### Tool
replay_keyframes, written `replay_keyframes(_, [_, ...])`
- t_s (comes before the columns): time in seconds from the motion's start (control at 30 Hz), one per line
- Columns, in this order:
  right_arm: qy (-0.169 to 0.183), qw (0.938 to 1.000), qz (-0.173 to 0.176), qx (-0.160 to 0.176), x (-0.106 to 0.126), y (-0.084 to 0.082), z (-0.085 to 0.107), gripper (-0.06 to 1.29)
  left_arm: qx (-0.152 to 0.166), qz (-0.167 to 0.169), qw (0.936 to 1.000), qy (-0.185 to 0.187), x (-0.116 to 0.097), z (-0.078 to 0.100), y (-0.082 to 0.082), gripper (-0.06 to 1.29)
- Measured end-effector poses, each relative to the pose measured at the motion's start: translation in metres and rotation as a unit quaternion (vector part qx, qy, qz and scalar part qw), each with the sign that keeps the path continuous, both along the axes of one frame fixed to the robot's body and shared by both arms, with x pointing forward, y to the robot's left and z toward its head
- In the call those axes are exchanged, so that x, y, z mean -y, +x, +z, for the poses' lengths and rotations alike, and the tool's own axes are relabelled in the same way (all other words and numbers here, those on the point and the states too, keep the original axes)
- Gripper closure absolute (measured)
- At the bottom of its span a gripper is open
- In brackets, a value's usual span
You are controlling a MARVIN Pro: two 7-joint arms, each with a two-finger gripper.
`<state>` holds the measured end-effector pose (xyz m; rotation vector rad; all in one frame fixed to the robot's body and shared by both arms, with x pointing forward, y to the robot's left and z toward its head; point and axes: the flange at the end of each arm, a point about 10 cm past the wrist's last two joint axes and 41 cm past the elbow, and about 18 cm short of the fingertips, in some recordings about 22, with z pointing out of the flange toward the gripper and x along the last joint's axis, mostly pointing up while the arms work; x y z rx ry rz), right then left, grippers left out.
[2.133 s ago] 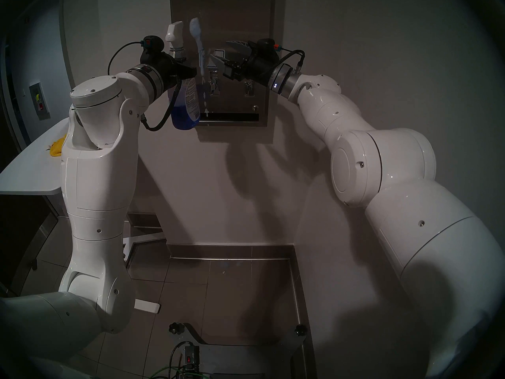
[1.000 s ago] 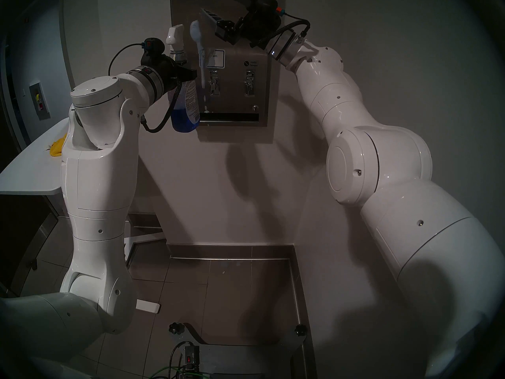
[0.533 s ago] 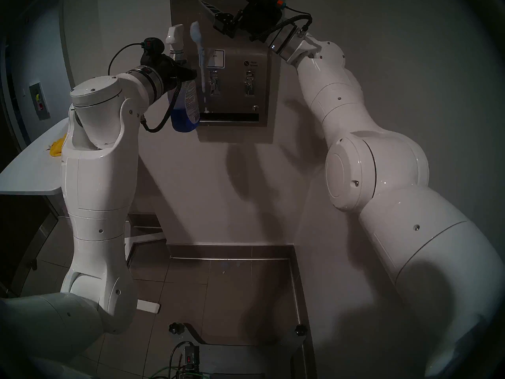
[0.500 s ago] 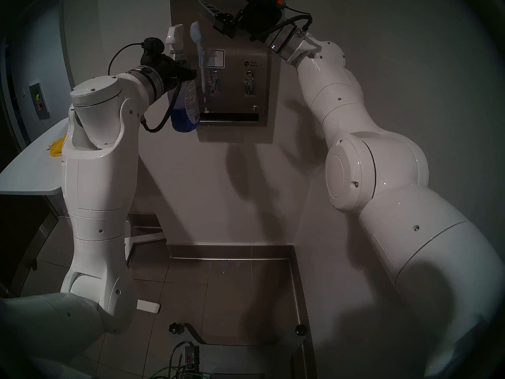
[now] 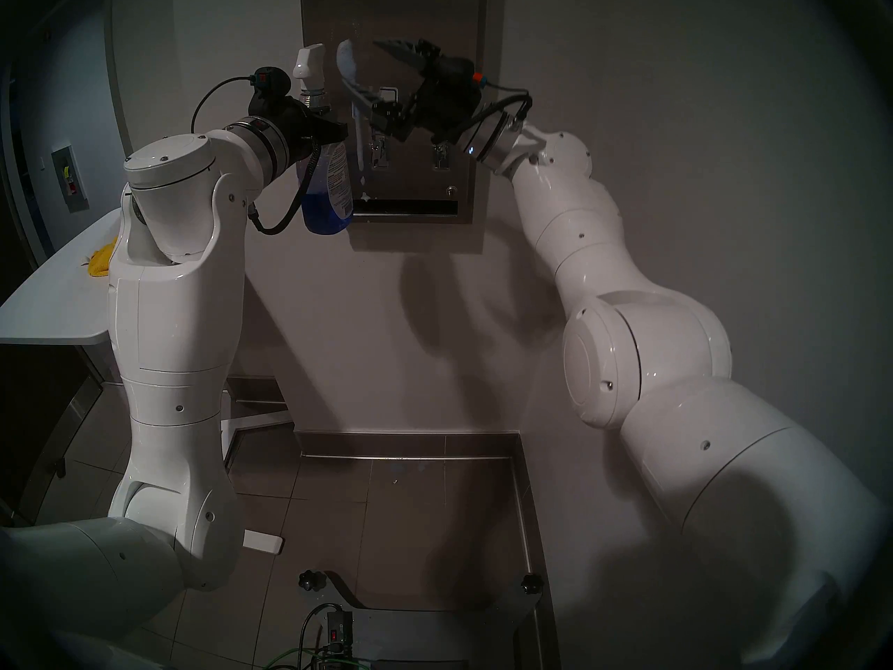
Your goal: Pick up the cleaner bottle and spray the cleaner onto the surface
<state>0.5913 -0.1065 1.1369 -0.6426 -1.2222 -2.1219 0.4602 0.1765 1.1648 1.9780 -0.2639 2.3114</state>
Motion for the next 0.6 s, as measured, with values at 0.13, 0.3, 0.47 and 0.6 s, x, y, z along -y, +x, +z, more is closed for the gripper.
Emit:
replay_keyframes(0.13, [0.010, 0.9998, -0.003, -0.015, 0.003, -0.001, -0.024, -0.01, -0.003, 0.000, 1.0000, 0.000, 0.000, -0.001, 0.000, 0.85])
replay_keyframes(0.3, [0.026, 0.9993, -0.012, -0.023, 0.009, -0.003, -0.044, -0.01, -0.006, 0.001, 1.0000, 0.001, 0.000, -0.003, 0.001, 0.85])
replay_keyframes(0.47, [0.047, 0.9980, -0.027, -0.033, 0.018, -0.007, -0.071, -0.01, -0.013, 0.001, 0.9999, 0.002, 0.000, -0.006, 0.001, 0.85])
replay_keyframes(0.6, [0.059, 0.9967, -0.036, -0.043, 0.022, -0.010, -0.091, -0.01, -0.018, 0.002, 0.9998, 0.002, 0.000, -0.008, 0.002, 0.85])
